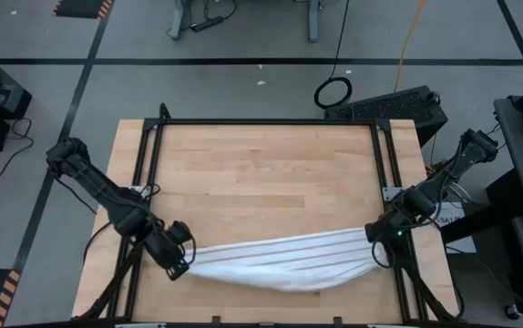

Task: Roll towel into tight, uniform cylinder
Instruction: Fold the white brown kitchen towel

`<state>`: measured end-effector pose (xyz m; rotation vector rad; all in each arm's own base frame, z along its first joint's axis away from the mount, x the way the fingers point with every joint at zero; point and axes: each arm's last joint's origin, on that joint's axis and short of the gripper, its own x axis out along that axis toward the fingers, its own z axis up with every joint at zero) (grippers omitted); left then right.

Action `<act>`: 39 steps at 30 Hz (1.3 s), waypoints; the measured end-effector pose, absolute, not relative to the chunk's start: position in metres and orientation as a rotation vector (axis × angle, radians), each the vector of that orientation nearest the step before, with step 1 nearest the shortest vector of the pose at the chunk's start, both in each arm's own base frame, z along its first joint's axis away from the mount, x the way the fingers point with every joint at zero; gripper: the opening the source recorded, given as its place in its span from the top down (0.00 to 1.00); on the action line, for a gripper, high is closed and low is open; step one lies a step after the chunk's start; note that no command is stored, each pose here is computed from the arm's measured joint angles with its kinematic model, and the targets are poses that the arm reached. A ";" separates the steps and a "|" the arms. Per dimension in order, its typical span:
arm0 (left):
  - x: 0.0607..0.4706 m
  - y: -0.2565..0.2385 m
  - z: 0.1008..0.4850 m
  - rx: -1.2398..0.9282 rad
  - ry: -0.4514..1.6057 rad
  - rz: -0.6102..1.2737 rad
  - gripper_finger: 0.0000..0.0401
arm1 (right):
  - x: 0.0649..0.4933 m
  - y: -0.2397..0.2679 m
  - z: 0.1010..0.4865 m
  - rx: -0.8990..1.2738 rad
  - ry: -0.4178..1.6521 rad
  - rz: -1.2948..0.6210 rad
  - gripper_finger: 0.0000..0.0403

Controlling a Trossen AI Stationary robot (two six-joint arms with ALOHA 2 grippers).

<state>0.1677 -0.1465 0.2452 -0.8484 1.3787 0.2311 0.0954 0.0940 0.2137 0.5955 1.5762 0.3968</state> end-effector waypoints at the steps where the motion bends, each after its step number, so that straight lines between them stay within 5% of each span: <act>1: 0.168 -0.145 0.244 -0.824 1.387 0.243 0.95 | 0.095 0.093 0.213 0.576 1.579 0.382 1.00; 12: 0.165 -0.132 0.204 -0.833 1.394 0.340 0.95 | 0.100 0.083 0.210 0.559 1.492 0.173 1.00; 33: 0.166 -0.141 0.220 -0.863 1.299 0.366 0.95 | 0.103 0.080 0.209 0.555 1.462 -0.041 1.00; 39: 0.155 -0.136 0.215 -0.794 1.313 0.497 0.95 | 0.101 0.075 0.216 0.475 1.432 -0.137 1.00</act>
